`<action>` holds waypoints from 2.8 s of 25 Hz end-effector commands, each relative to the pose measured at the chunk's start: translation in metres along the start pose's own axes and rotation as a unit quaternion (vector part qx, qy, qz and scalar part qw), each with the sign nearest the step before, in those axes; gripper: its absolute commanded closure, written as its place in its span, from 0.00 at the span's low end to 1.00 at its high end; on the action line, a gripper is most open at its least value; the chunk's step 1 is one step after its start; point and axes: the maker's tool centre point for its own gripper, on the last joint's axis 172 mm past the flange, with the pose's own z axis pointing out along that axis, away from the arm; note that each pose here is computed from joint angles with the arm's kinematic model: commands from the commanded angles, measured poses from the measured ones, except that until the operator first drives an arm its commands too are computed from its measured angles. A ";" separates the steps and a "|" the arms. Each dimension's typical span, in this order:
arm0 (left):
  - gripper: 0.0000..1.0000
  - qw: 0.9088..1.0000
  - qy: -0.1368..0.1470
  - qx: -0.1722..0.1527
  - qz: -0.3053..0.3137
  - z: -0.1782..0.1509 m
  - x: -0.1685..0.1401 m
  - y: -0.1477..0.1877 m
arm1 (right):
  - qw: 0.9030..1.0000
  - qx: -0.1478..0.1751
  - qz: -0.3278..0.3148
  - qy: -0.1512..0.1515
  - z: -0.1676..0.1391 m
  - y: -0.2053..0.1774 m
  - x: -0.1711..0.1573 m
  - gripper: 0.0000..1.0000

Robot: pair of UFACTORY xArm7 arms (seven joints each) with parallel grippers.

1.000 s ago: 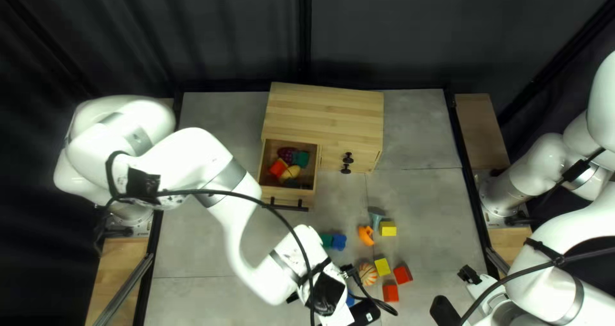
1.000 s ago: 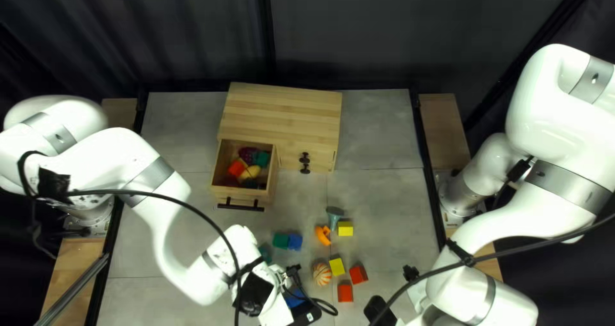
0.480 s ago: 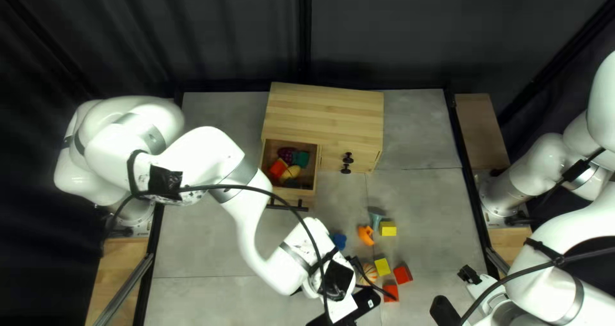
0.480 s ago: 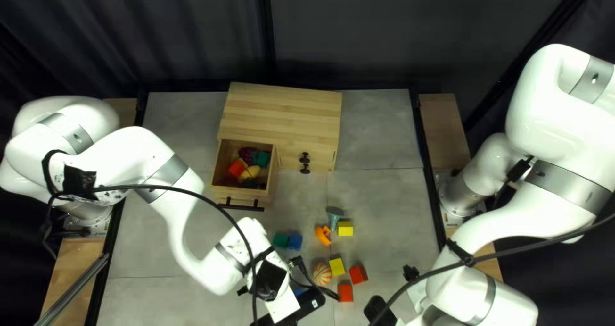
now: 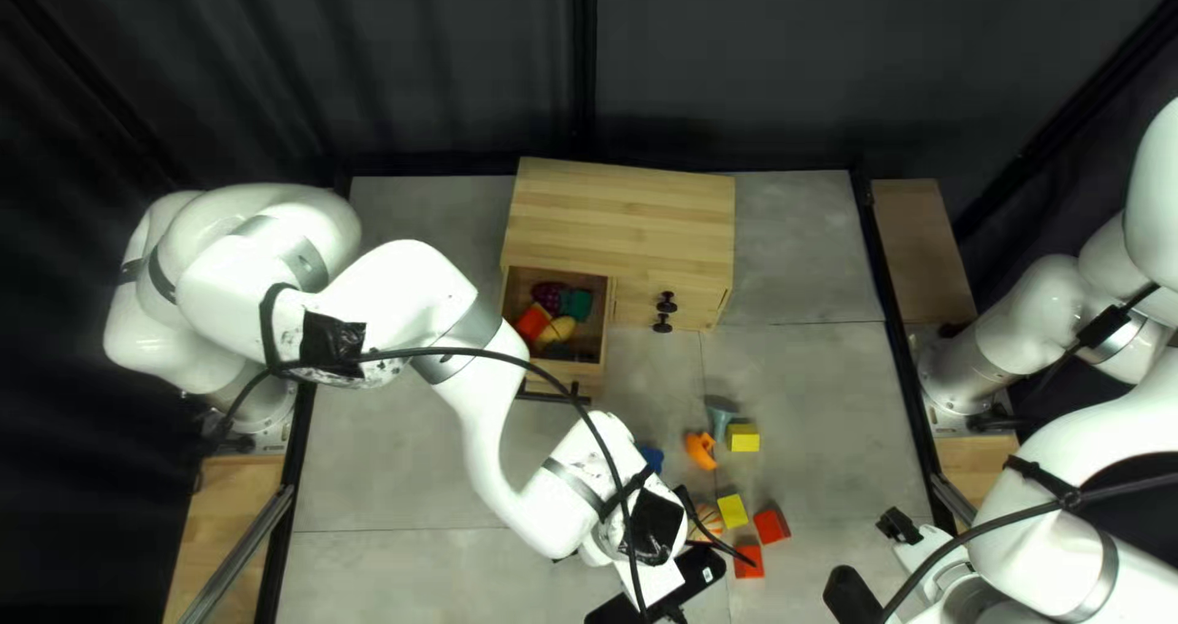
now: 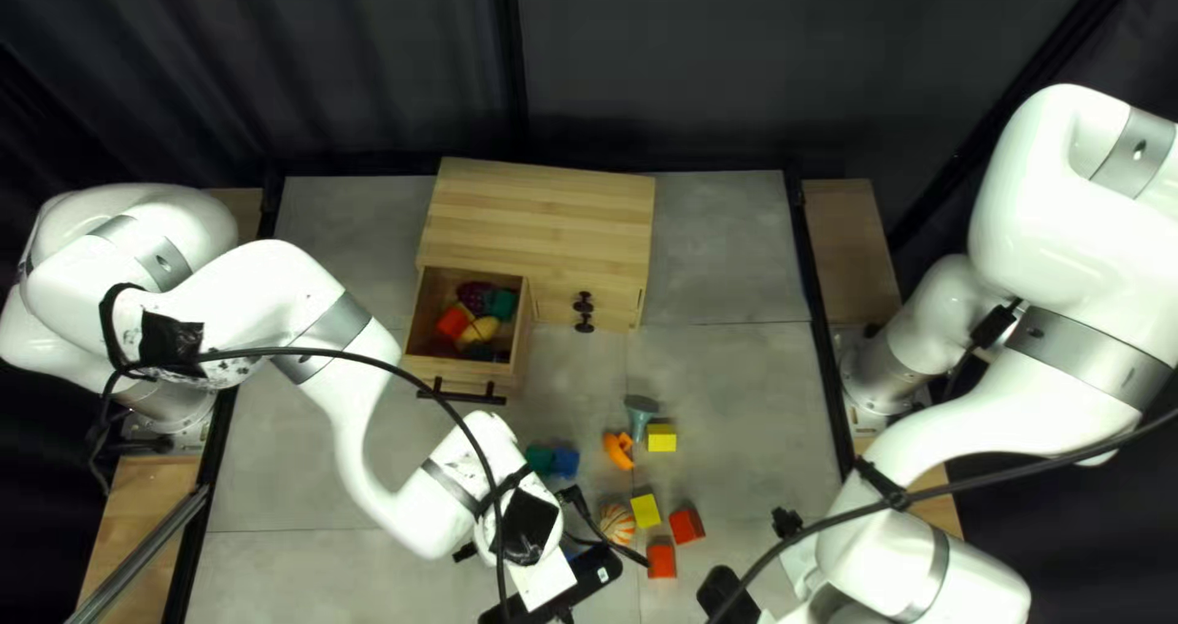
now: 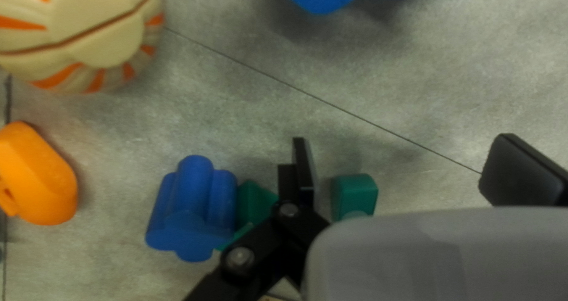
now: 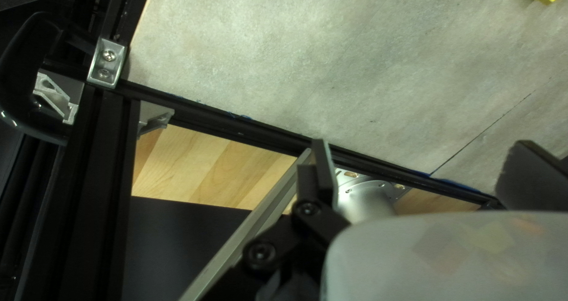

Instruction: Open drawers and place objects into drawer and close

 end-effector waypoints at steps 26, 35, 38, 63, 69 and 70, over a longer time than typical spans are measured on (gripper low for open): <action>0.28 0.999 -0.040 -0.007 -0.017 0.006 -0.016 0.002 | 1.000 0.000 0.000 0.000 0.000 0.000 0.000 0.00; 0.85 0.999 -0.043 -0.007 -0.021 0.009 -0.021 0.003 | 1.000 0.000 0.000 0.000 0.000 0.000 0.000 0.00; 0.90 0.999 -0.042 -0.008 -0.022 0.009 -0.022 0.004 | 1.000 0.000 0.000 0.000 0.000 0.000 0.000 0.00; 1.00 0.987 -0.061 0.069 -0.135 -0.195 -0.129 -0.014 | 1.000 0.000 0.000 0.000 0.000 0.000 0.000 0.00; 1.00 0.976 -0.045 0.105 -0.186 -0.174 -0.208 -0.060 | 1.000 0.000 0.000 0.000 0.000 0.000 0.000 0.00; 1.00 0.974 -0.039 0.110 -0.192 -0.168 -0.216 -0.067 | 1.000 0.000 0.000 0.000 0.000 0.000 0.000 0.00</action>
